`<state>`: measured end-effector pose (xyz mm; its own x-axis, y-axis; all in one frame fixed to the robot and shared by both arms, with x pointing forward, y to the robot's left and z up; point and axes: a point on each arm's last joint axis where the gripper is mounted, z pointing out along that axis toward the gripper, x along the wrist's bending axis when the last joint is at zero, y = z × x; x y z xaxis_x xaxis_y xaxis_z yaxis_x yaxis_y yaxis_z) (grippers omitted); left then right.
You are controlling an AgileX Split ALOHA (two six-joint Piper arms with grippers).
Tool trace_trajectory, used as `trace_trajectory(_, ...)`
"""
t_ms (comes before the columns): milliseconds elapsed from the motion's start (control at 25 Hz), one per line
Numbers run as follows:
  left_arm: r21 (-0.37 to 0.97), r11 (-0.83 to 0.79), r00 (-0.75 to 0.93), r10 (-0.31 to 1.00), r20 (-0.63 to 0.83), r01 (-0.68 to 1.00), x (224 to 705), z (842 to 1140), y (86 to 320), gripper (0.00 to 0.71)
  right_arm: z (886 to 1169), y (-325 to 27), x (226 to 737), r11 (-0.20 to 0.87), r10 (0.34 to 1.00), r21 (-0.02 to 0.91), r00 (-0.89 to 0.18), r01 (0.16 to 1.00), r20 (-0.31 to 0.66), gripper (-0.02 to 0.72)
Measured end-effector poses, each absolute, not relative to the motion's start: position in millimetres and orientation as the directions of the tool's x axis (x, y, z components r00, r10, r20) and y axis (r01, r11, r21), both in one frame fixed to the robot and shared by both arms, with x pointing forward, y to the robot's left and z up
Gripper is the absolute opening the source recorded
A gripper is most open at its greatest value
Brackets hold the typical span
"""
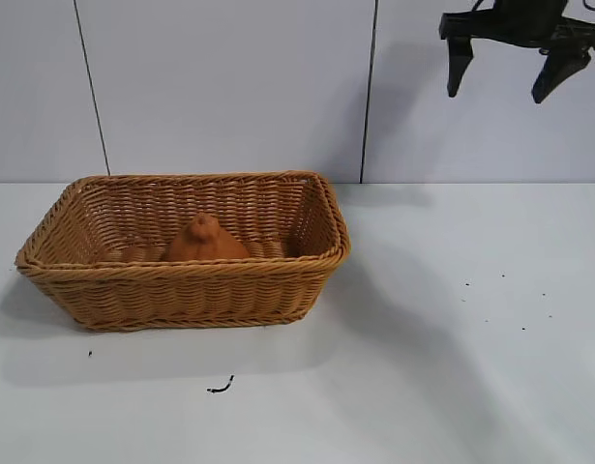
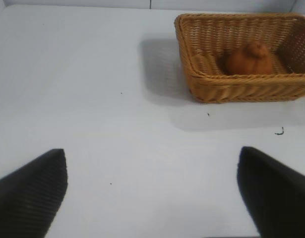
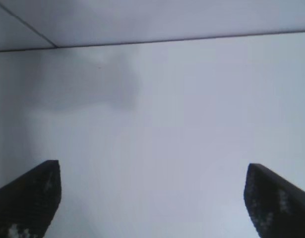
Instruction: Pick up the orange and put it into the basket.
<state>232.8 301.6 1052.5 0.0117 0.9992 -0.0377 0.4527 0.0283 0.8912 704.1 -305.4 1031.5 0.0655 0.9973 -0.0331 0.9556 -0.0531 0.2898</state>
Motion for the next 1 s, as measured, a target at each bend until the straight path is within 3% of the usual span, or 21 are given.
trace_trajectory(240, 0.891, 0.028, 0.012, 0.999, -0.038, 0.453, 232.8, 1052.5, 301.6, 0.666, 1038.2, -304.0, 633.6, -0.039, 0.998, 0.172, 0.045, 0.984, -0.032, 0.694)
trace_trajectory(480, 0.891, 0.028, 0.012, 0.999, -0.038, 0.453, 232.8, 1052.5, 301.6, 0.666, 1061.1, -303.1, 538.5, -0.024, 0.999, 0.151, 0.029, 0.988, -0.03, 0.694)
trace_trajectory(800, 0.891, 0.028, 0.012, 0.999, -0.038, 0.453, 232.8, 1052.5, 301.6, 0.666, 1080.6, -301.3, 411.8, -0.021, 1.0, 0.281, 0.026, 0.959, -0.016, 0.694)
trace_trajectory(1000, 0.891, 0.028, 0.012, 0.999, -0.038, 0.453, 232.8, 1052.5, 301.6, 0.666, 1076.3, -300.0, 351.1, 0.012, 1.0, 0.455, -0.005, 0.891, -0.016, 0.694)
